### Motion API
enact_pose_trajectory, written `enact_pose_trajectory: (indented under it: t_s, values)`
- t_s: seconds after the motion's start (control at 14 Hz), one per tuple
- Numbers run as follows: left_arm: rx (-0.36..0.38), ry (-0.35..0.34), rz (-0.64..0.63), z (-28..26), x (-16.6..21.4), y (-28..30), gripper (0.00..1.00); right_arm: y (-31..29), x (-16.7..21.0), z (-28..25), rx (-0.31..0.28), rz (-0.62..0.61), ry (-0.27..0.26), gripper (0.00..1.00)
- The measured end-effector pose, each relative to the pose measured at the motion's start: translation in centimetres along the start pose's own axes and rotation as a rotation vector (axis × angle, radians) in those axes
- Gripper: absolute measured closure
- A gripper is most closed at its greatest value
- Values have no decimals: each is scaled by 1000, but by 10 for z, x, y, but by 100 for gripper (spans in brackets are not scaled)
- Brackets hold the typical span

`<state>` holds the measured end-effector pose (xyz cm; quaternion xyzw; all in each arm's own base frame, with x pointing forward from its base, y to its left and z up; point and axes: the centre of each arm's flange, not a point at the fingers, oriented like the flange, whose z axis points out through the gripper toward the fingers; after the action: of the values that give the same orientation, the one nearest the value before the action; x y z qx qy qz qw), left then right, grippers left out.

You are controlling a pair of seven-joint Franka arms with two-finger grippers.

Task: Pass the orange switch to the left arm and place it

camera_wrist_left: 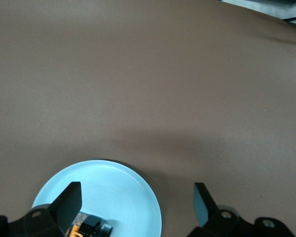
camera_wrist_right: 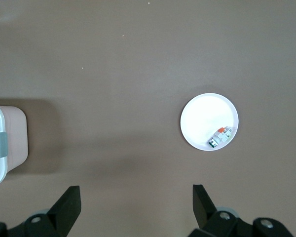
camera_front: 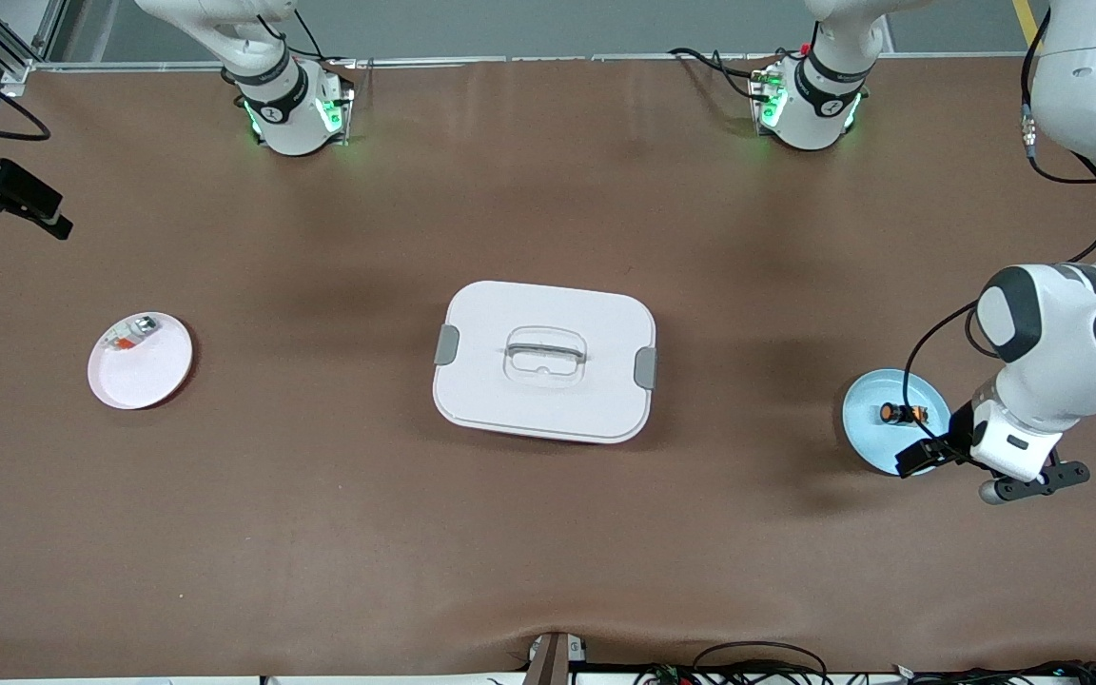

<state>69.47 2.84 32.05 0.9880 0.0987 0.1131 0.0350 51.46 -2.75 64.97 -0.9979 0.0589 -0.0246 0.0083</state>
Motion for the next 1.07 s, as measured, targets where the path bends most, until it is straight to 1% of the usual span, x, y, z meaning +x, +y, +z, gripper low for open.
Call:
enact_pose_trajectory:
  t_s: [0.14,0.29,0.71,1.07]
  values:
    - [10,6,34,-17,4,-12,0,0,0,0,0,0,1,0]
    - [24,-15,68,-37,4,-20,0,0,0,-1,0,0,2,0]
    - [58,-25,85,-119,1,-14,0,-1,1,-12,2,-1,31,0]
    - [81,-36,94,-175,-10,-8,0,-1,1,-14,2,-1,33,0]
